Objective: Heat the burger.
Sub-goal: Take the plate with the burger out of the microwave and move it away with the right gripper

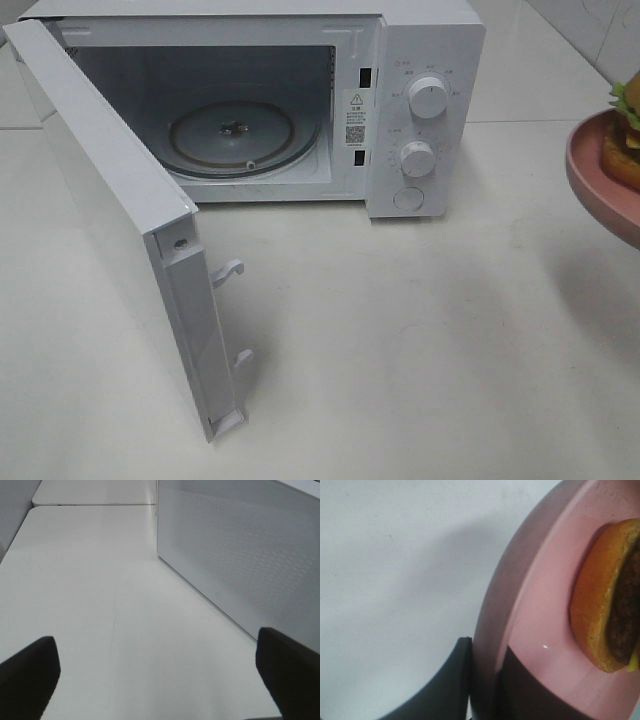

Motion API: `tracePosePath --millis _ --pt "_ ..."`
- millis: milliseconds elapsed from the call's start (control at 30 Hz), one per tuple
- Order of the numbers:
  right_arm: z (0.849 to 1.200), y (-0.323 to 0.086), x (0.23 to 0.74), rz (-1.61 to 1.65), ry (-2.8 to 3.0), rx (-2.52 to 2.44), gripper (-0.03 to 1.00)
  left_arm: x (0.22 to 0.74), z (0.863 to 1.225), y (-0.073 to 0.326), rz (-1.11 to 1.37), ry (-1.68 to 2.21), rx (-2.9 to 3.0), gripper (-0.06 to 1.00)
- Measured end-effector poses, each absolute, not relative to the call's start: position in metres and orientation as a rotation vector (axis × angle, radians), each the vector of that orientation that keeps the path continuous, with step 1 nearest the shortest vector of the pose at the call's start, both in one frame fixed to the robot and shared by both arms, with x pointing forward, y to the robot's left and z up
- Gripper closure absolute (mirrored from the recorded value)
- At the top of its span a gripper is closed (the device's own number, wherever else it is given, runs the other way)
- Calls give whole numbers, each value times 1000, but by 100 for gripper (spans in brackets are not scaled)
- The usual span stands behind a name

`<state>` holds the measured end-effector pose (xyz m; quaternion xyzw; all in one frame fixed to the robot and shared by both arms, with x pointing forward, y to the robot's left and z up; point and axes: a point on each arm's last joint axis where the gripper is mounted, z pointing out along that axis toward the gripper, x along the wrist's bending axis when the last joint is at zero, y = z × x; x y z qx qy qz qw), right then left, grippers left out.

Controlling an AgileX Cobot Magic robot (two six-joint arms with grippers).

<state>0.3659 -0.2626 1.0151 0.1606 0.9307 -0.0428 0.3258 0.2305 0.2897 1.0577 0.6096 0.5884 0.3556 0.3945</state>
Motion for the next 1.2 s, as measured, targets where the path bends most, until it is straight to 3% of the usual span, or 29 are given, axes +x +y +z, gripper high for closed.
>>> tracePosePath --millis 567,1200 --pt "994 -264 378 -264 2311 1018 86 230 1058 290 902 1492 1546 -4" --pt "948 -248 402 -363 2039 1509 86 230 1058 290 902 1492 1546 -4"
